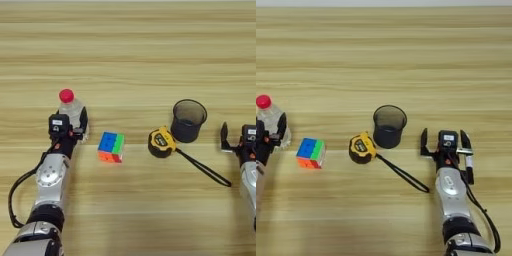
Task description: Move the objects on the table
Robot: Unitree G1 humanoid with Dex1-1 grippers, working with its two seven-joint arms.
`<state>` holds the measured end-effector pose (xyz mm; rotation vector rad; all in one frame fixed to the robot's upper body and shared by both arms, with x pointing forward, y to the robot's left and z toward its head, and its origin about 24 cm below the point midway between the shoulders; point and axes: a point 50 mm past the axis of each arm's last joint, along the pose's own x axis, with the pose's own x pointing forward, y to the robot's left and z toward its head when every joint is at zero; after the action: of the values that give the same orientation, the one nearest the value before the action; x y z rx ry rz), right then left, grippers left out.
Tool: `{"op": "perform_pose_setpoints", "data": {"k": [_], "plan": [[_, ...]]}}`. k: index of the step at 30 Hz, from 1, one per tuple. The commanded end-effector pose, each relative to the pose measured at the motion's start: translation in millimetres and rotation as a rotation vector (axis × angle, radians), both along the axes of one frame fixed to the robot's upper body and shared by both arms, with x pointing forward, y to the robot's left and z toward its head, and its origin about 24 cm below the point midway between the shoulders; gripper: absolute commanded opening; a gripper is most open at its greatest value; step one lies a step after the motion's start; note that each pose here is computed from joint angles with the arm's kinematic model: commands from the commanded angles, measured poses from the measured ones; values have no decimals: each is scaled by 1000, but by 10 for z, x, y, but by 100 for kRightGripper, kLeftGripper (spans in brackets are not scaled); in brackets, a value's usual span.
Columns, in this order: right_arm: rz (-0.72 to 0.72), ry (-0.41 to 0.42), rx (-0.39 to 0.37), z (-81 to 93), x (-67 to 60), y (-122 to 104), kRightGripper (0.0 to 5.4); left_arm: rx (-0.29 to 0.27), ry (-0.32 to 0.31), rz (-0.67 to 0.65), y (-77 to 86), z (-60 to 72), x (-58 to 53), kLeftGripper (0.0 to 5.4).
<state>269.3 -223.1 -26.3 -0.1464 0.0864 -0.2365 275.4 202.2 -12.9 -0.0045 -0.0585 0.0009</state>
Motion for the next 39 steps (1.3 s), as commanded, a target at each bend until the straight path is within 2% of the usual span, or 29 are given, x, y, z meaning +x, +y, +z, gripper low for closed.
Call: {"op": "perform_pose_setpoints", "data": {"k": [1, 5, 6, 8, 12, 26, 34, 39], "plan": [[-2, 10, -4, -17, -16, -11, 540, 2, 1, -17, -75, -10, 17, 313], [-2, 10, -5, -17, -18, -12, 540, 3, 10, -32, -128, -36, 8, 313], [-2, 10, -5, -17, -20, -13, 540, 15, 15, -37, -141, -43, 5, 341], [-3, 10, -5, -18, -22, -15, 540, 30, 18, -42, -154, -51, 3, 363], [-3, 11, -5, -19, -22, -15, 540, 24, 8, -58, -181, -45, -1, 410], [-3, 11, -7, -15, -25, -31, 540, 25, -7, -56, -183, -25, -9, 534], [-2, 11, -8, -14, -23, -34, 540, 42, -17, -37, -140, -4, -13, 537], [-1, 13, -8, -16, -25, -36, 540, 45, -15, -16, -85, -16, -57, 537]]}}
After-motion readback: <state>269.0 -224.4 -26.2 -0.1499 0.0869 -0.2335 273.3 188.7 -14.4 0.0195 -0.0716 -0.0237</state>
